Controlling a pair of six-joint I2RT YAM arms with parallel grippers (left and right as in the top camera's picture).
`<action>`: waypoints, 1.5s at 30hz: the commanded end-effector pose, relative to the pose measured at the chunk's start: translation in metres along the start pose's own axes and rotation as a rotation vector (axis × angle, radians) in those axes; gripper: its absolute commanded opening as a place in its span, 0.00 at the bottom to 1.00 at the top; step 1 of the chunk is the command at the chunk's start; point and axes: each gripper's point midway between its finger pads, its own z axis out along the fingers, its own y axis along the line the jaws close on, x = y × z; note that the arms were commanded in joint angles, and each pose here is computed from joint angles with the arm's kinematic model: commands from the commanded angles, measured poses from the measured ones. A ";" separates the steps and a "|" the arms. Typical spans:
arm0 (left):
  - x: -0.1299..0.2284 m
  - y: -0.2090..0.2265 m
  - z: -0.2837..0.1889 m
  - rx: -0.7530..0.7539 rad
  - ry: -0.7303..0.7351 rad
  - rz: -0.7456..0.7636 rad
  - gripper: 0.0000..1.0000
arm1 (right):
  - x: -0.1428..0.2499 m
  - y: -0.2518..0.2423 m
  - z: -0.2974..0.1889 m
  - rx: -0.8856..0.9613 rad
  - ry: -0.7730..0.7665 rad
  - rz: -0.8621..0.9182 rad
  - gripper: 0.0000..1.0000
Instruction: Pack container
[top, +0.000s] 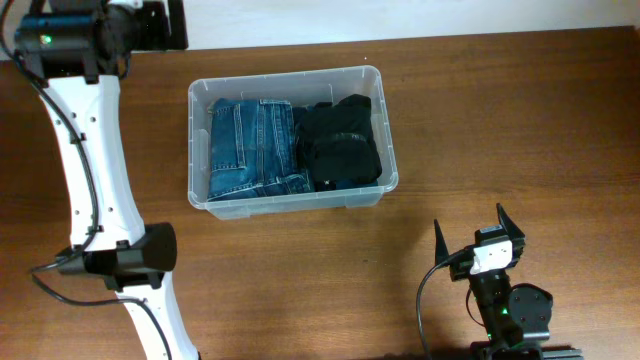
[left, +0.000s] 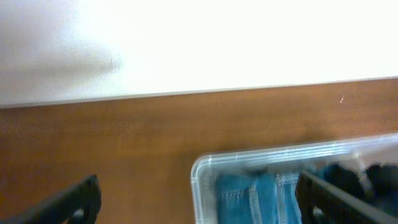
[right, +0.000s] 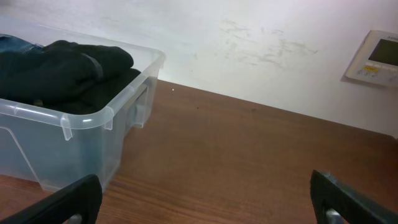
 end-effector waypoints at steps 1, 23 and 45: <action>-0.023 -0.020 -0.024 0.060 -0.109 0.028 0.99 | 0.004 -0.004 0.000 0.023 0.003 0.013 0.98; 0.105 -0.033 -0.058 0.066 -0.404 0.112 0.99 | 0.004 -0.004 0.000 0.024 0.004 0.013 0.98; 0.297 -0.031 -0.089 -0.026 -0.669 0.116 0.99 | 0.004 -0.004 0.000 0.023 0.003 0.013 0.98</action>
